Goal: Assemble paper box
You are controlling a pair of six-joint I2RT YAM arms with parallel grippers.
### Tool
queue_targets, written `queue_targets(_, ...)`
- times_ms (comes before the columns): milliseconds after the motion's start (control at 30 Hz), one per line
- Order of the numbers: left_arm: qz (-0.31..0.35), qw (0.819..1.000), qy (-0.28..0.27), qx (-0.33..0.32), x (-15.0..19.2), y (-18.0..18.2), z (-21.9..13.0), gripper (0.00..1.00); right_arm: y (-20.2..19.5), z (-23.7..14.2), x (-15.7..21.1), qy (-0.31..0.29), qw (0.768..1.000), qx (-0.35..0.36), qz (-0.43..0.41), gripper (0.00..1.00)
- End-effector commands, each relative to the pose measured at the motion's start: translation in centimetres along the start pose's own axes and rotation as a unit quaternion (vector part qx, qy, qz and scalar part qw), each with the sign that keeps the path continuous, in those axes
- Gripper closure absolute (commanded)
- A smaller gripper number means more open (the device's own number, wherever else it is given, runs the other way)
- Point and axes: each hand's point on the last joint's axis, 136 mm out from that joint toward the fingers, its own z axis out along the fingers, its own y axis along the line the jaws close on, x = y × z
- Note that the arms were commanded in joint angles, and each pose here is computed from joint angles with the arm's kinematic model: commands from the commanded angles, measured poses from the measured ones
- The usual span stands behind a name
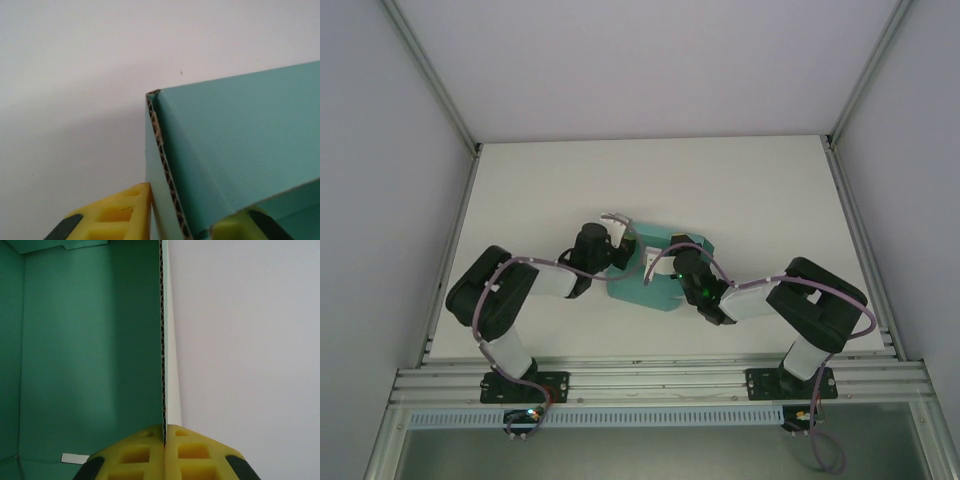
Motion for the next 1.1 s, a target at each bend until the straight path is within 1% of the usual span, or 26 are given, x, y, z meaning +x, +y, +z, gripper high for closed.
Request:
queue_targets(0,-0.002,0.999,-0.013,-0.035,-0.8,0.9,1.1,0.83,0.9,-0.7,-1.6,-0.030,0.999,-0.027,0.006,1.00)
queue_targets(133,-0.011,0.999,-0.010,-0.040,-0.6,1.0,2.1,0.84,1.4,-0.9,-1.7,-0.033,0.998,-0.043,0.018,1.00)
queue_targets(167,-0.011,0.999,-0.010,-0.037,-0.5,0.9,2.3,0.87,1.6,-1.0,-1.6,-0.031,0.998,-0.048,0.018,1.00)
queue_targets(200,-0.012,0.999,-0.014,-0.038,-0.6,0.9,2.4,0.96,1.7,-1.0,-1.6,-0.031,0.998,-0.049,0.019,1.00)
queue_targets(233,-0.017,0.999,-0.017,-0.046,-0.7,1.1,2.5,1.00,1.7,-1.0,-1.6,-0.030,0.998,-0.049,0.020,1.00)
queue_targets(300,-0.024,0.997,-0.022,-0.064,-0.8,1.7,2.5,1.00,1.9,-1.0,-1.5,-0.029,0.998,-0.052,0.020,1.00)
queue_targets(367,-0.041,0.993,-0.030,-0.109,-1.0,2.9,2.3,1.00,2.1,-0.9,-1.5,-0.026,0.998,-0.057,0.021,1.00)
queue_targets(400,-0.042,0.992,-0.029,-0.114,-0.8,3.0,2.2,1.00,2.3,-1.0,-1.4,-0.026,0.998,-0.060,0.021,1.00)
queue_targets(500,-0.059,0.985,-0.022,-0.160,-0.2,4.4,1.9,1.00,2.5,-0.9,-1.3,-0.022,0.997,-0.064,0.023,1.00)
queue_targets(600,-0.085,0.974,-0.013,-0.209,0.3,6.0,1.4,1.00,2.8,-0.8,-1.0,-0.013,0.997,-0.068,0.026,1.00)
queue_targets(667,-0.111,0.962,-0.002,-0.248,0.8,7.1,1.0,1.00,3.1,-0.8,-0.7,-0.007,0.997,-0.074,0.023,1.00)
queue_targets(767,-0.138,0.949,-0.002,-0.283,0.8,7.8,0.5,1.00,3.3,-0.8,-0.7,-0.004,0.996,-0.079,0.028,1.00)
queue_targets(867,-0.122,0.944,0.000,-0.308,0.5,7.6,0.5,1.00,3.4,-0.7,-0.7,-0.003,0.996,-0.081,0.031,1.00)
queue_targets(933,-0.100,0.944,0.007,-0.313,0.4,7.2,0.9,1.00,3.4,-0.6,-0.7,-0.002,0.996,-0.082,0.030,1.00)
queue_targets(1033,-0.095,0.956,0.004,-0.279,0.6,6.2,1.5,1.00,3.5,-0.5,-0.5,0.001,0.996,-0.084,0.031,1.00)
queue_targets(1067,-0.092,0.961,-0.002,-0.262,0.6,5.8,1.5,0.96,3.5,-0.5,-0.5,0.002,0.996,-0.084,0.032,1.00)
